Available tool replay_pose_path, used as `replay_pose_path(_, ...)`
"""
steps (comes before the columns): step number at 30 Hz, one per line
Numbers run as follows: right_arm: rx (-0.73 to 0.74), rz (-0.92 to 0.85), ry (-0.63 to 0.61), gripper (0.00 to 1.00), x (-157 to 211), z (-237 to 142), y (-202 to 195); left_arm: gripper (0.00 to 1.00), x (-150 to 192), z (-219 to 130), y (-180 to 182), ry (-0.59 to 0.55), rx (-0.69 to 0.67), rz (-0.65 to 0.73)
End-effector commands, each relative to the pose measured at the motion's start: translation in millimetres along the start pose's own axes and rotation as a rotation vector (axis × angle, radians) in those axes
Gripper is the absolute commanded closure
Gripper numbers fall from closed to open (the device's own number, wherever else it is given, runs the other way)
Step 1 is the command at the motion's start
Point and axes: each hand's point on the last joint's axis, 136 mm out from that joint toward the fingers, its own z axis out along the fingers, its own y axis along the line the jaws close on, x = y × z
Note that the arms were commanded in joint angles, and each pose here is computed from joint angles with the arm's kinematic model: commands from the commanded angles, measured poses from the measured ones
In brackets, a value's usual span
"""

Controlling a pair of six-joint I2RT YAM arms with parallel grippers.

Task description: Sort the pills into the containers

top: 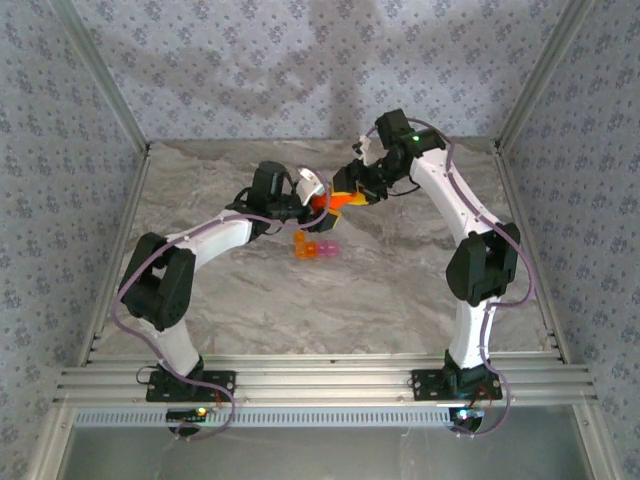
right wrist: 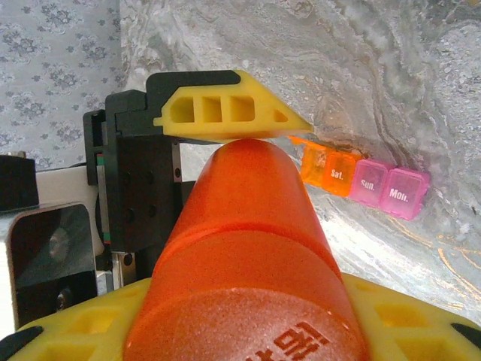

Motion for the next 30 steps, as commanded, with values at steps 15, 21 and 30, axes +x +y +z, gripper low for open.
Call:
replay_pose_path(15, -0.033, -0.010, -0.009, 0.65, 7, -8, 5, 0.38, -29, -5, 2, -0.066, -0.022, -0.023)
replay_pose_path(21, -0.021, -0.009, -0.020, 0.63, 8, -8, 2, 0.43, -34, -4, 7, -0.063, -0.042, -0.080)
replay_pose_path(30, -0.021, 0.011, -0.078, 0.55, -2, -16, -2, 0.57, -41, -7, 19, -0.030, -0.077, -0.208)
